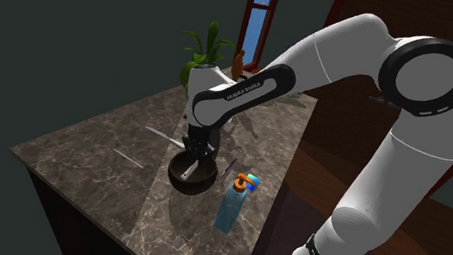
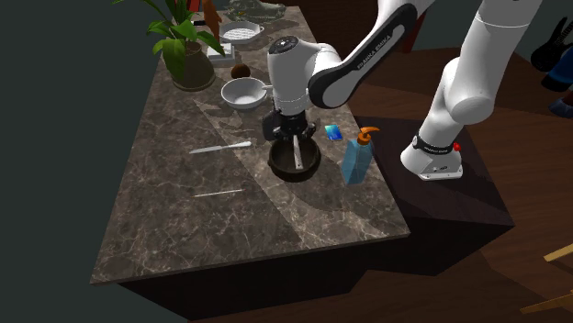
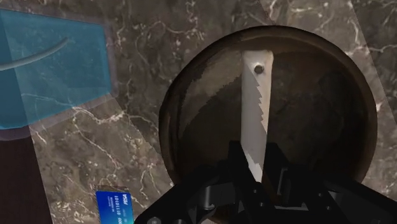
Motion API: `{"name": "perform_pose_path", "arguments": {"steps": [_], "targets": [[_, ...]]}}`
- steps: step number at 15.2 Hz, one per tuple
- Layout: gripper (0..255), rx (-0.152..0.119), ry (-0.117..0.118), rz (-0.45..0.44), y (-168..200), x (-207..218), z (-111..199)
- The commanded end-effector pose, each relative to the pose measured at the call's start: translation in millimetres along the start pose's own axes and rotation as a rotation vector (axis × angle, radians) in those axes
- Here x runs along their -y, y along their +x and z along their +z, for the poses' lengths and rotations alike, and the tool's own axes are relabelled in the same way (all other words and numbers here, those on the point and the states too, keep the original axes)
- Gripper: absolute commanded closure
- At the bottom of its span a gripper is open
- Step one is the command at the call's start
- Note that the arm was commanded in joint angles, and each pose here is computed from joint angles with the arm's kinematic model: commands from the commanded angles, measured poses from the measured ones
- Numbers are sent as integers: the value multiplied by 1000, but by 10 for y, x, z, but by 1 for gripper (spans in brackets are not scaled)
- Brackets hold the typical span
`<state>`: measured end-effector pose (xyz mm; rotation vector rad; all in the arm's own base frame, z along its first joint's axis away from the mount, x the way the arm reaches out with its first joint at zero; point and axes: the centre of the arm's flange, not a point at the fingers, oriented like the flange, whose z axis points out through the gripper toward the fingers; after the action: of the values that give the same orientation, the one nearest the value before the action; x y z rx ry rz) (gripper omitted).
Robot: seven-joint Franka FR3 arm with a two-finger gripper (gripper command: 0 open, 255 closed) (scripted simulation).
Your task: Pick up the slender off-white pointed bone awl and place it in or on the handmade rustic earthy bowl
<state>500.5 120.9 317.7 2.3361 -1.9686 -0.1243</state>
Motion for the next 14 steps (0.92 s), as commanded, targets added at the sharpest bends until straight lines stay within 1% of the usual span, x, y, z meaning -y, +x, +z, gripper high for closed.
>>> {"name": "perform_pose_path", "arguments": {"steps": [1, 7, 8, 13, 14], "targets": [[255, 0, 1, -1, -11, 9, 26], [255, 0, 1, -1, -11, 9, 26], [0, 0, 1, -1, -10, 8, 26], [0, 0, 1, -1, -11, 9, 26], [0, 0, 1, -1, -11, 9, -106]]}}
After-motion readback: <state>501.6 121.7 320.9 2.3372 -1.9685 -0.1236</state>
